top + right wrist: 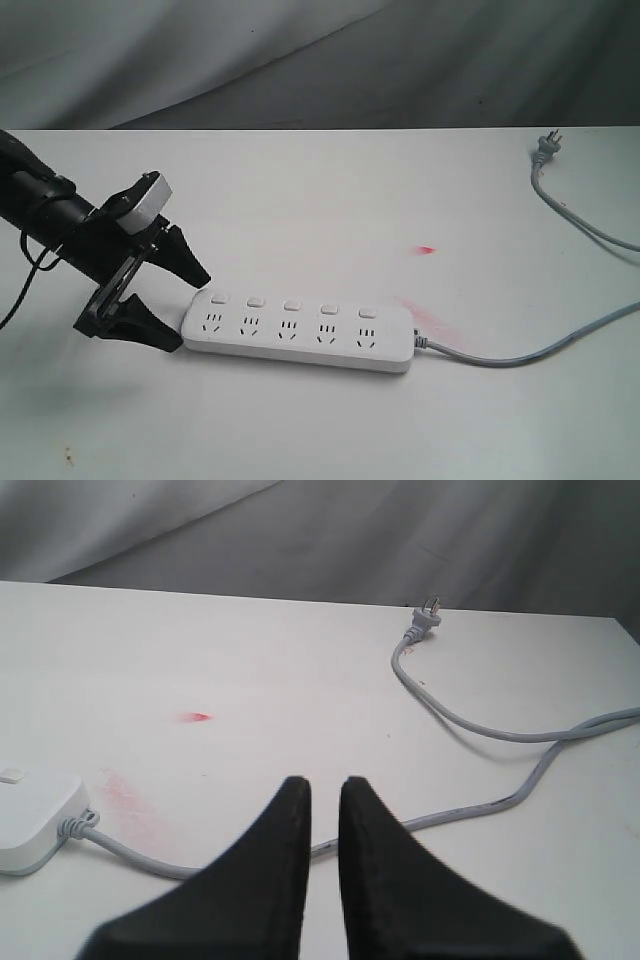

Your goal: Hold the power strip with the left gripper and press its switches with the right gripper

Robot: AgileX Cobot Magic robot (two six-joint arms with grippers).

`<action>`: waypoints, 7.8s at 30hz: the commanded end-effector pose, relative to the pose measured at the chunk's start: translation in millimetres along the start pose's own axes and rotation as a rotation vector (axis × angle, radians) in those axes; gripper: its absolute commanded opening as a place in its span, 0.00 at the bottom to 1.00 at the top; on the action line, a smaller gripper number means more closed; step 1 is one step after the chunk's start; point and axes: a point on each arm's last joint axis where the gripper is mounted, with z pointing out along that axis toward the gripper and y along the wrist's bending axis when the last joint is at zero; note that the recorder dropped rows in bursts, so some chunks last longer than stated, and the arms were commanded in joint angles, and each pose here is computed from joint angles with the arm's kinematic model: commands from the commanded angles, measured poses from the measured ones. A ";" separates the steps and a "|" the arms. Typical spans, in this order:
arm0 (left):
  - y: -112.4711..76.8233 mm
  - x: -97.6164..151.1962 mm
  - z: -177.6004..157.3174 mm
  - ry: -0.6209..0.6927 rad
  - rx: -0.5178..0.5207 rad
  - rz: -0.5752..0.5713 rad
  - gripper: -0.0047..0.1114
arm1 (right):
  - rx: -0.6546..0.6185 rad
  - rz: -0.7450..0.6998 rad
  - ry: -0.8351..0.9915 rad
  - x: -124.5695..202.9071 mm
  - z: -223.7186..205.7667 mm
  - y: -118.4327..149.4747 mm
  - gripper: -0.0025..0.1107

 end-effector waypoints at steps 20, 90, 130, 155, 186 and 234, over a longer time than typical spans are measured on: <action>9.1 7.9 22.7 -0.015 -0.017 -0.042 0.80 | 0.002 0.000 -0.016 -0.2 -0.1 -0.1 0.11; 12.1 22.6 27.4 0.016 -0.021 -0.065 0.46 | 0.007 -0.027 -0.112 -9.0 -0.6 -0.4 0.11; 12.1 22.6 27.4 0.016 -0.021 -0.065 0.46 | 0.059 -0.114 -0.327 -365.3 39.5 -8.6 0.11; 12.1 22.6 27.4 0.016 -0.021 -0.065 0.46 | -0.127 -0.233 0.524 -252.9 235.1 -19.8 0.02; 12.1 22.6 27.4 0.016 -0.021 -0.065 0.46 | -0.811 -0.436 0.394 -130.8 337.4 120.4 0.61; 12.1 22.6 27.4 0.016 -0.021 -0.065 0.46 | -1.211 -0.690 0.450 -38.4 352.6 282.4 0.61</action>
